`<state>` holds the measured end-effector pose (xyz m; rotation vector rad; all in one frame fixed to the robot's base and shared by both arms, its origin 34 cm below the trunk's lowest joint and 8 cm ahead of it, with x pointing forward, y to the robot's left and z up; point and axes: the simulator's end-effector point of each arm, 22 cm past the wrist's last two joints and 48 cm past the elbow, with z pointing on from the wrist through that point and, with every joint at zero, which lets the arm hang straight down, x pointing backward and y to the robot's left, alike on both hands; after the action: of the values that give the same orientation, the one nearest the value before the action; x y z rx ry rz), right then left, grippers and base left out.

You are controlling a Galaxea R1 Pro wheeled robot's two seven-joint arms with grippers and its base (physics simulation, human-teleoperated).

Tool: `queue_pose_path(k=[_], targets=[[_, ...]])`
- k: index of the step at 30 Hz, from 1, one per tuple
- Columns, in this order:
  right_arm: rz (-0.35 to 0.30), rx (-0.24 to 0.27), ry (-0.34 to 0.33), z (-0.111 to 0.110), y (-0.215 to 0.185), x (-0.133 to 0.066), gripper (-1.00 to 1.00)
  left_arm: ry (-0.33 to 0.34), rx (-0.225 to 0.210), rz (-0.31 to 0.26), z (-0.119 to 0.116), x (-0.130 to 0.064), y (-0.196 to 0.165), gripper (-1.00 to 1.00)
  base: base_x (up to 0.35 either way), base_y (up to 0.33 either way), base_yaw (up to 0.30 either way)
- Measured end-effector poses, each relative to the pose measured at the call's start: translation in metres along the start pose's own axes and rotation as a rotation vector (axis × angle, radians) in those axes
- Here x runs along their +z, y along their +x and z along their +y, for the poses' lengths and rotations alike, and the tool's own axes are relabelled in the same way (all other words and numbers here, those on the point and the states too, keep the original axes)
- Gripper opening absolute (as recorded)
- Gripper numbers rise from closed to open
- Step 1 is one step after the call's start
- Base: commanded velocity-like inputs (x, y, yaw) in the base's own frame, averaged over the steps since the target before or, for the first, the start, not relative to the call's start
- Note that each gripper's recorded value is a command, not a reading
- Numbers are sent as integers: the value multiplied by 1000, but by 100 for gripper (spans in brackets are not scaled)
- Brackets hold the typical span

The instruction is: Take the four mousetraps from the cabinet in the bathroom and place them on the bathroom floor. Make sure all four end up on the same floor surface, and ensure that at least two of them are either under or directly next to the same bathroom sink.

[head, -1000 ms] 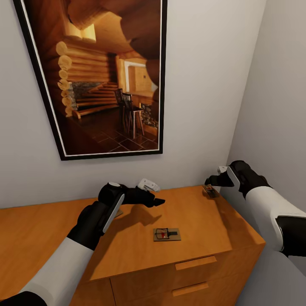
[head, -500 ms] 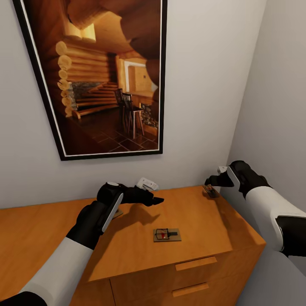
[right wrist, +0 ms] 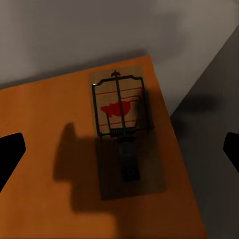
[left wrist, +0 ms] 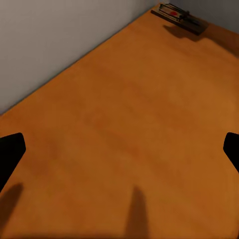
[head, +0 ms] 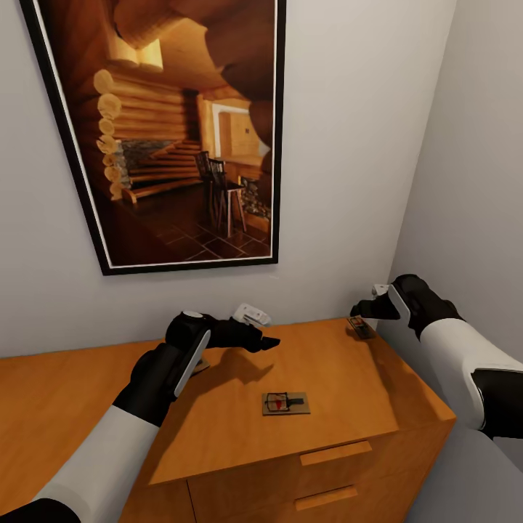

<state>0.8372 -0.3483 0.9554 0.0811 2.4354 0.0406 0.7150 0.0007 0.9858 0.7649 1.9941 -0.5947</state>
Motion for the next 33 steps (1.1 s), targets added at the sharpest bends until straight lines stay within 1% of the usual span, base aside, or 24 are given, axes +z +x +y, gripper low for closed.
queue_pose_path(k=[15, 22, 33], targets=[[0, 0, 1, -1, 0, 0, 100, -1, 0, 0, 0, 0, 0, 100, 1, 0, 0], [3, 2, -10, 0, 2, 1, 100, -1, 1, 0, 0, 0, 0, 100, 0, 0, 0], [37, 8, -21, 0, 16, 9, 100, -1, 0, 0, 0, 0, 0, 100, 0, 0, 0]])
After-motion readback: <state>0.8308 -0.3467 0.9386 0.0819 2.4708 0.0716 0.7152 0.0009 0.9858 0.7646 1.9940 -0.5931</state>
